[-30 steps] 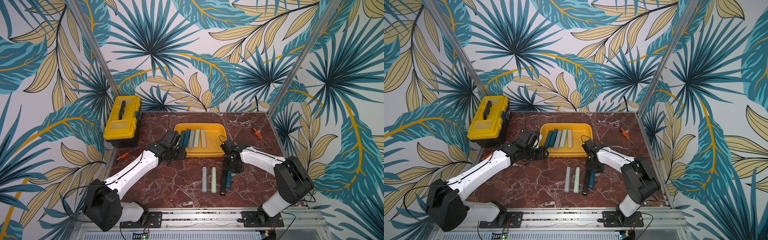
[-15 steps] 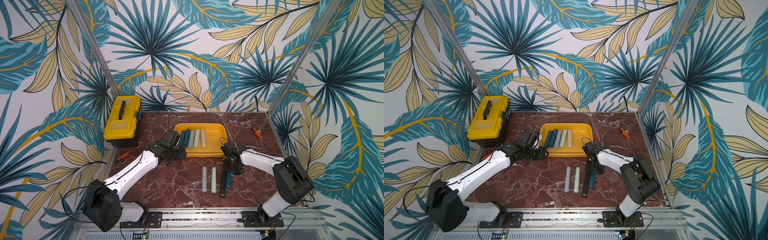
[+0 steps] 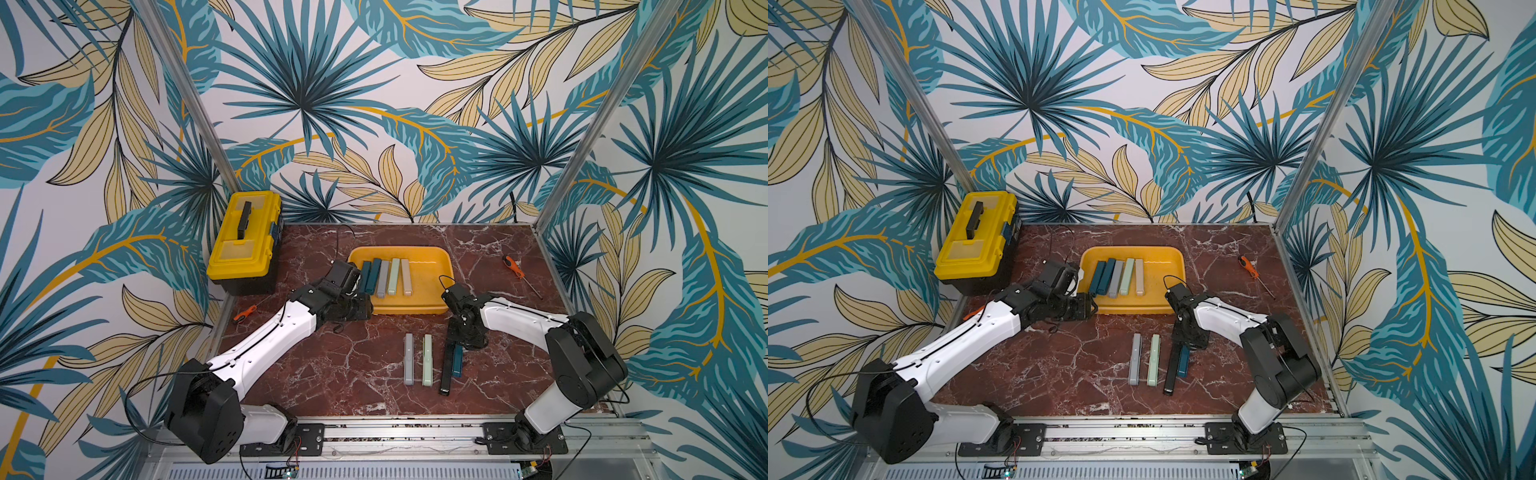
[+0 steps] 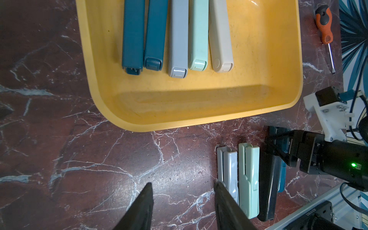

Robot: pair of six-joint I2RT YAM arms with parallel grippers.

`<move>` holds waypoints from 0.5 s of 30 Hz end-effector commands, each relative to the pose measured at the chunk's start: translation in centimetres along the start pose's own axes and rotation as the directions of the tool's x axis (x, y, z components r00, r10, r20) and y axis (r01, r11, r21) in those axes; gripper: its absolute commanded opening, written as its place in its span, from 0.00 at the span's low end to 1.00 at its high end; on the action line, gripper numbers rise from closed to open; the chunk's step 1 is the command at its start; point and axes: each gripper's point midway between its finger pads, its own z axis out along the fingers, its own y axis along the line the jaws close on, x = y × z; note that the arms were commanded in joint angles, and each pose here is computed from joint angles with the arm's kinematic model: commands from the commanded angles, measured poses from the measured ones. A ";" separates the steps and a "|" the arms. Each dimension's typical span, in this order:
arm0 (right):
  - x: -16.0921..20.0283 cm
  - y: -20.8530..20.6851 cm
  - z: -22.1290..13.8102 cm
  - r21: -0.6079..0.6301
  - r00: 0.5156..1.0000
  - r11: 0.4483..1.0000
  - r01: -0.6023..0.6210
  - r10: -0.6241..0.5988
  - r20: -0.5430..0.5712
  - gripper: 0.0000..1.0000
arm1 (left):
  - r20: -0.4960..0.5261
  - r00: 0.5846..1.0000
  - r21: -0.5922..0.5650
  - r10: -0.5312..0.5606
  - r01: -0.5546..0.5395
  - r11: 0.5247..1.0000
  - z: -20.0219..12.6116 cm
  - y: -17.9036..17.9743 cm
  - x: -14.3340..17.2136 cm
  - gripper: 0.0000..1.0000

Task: Put the pruning pliers into the storage box
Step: Pick up the pruning pliers from the center of the board.

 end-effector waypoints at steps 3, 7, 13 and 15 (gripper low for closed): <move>1.8 -1.0 1.6 0.057 0.995 0.998 -0.004 0.009 -0.095 0.52 | 0.025 1.000 0.014 0.004 -0.005 1.000 -0.8 -0.3 -0.7 0.51; 2.6 -0.7 2.0 0.029 0.992 0.999 -0.026 0.030 -0.124 0.49 | 0.028 1.000 0.011 0.010 -0.010 1.000 -0.8 -0.3 -0.8 0.51; 3.1 -0.6 2.9 0.027 0.989 0.999 -0.034 0.038 -0.143 0.38 | 0.030 0.999 0.011 0.015 -0.015 1.000 -0.9 -0.4 -0.9 0.51; 3.1 -0.4 3.2 0.021 0.988 0.999 -0.040 0.043 -0.146 0.30 | 0.029 0.999 0.006 0.016 -0.016 1.000 -1.0 -0.3 -0.9 0.51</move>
